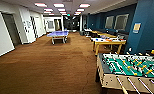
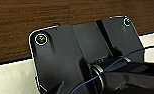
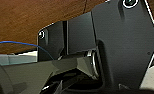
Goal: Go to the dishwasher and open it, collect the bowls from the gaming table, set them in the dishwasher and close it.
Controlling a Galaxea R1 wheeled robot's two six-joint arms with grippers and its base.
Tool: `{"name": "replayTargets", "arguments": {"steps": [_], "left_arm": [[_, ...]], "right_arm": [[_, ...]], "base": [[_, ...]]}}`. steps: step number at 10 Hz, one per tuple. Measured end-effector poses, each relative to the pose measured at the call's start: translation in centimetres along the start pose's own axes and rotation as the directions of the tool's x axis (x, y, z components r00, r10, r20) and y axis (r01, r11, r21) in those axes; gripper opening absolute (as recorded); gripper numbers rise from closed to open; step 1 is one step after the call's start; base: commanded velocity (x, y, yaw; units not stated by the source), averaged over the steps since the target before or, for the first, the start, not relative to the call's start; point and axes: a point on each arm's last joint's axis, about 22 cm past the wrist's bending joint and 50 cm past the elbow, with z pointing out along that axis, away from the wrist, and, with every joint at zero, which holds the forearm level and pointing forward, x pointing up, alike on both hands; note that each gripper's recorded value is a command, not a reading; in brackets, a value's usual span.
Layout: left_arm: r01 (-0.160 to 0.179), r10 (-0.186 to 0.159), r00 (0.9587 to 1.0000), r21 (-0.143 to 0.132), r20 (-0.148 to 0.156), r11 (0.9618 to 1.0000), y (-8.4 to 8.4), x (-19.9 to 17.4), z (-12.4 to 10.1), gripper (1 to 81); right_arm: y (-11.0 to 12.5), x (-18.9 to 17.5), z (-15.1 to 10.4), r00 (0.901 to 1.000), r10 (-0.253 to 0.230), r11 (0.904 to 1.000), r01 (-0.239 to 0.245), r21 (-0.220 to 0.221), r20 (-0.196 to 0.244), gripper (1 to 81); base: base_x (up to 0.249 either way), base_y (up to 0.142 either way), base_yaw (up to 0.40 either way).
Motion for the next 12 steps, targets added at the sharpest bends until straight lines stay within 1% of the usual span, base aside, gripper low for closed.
{"name": "replayTargets", "arguments": {"steps": [2,7,10,12], "left_arm": [[0.002,-0.002,1.0000,-0.009,0.002,1.0000,0.72,-0.21,0.19,81.1],[0.002,-0.002,1.0000,-0.009,0.002,1.0000,0.72,-0.26,0.18,81.1],[0.002,-0.002,1.0000,-0.009,0.003,1.0000,0.72,-0.30,0.18,81.1],[0.002,-0.002,1.0000,-0.010,0.002,0.9999,0.75,-0.24,0.20,81.1]], "right_arm": [[0.92,-0.02,-0.33,1.0000,-0.002,0.9999,0.002,-0.012,0.000,81.1],[0.86,-0.04,-0.28,1.0000,-0.002,0.9999,0.002,-0.012,0.001,81.1],[0.30,-0.01,-0.01,1.0000,-0.001,1.0000,0.001,-0.007,0.000,81.1],[0.47,-0.01,-0.04,1.0000,-0.001,0.9999,0.001,-0.011,0.000,81.1]], "base": [[0.110,0.000,0.000],[0.125,0.000,0.000],[0.145,0.000,0.000],[0.151,0.000,0.000]]}}
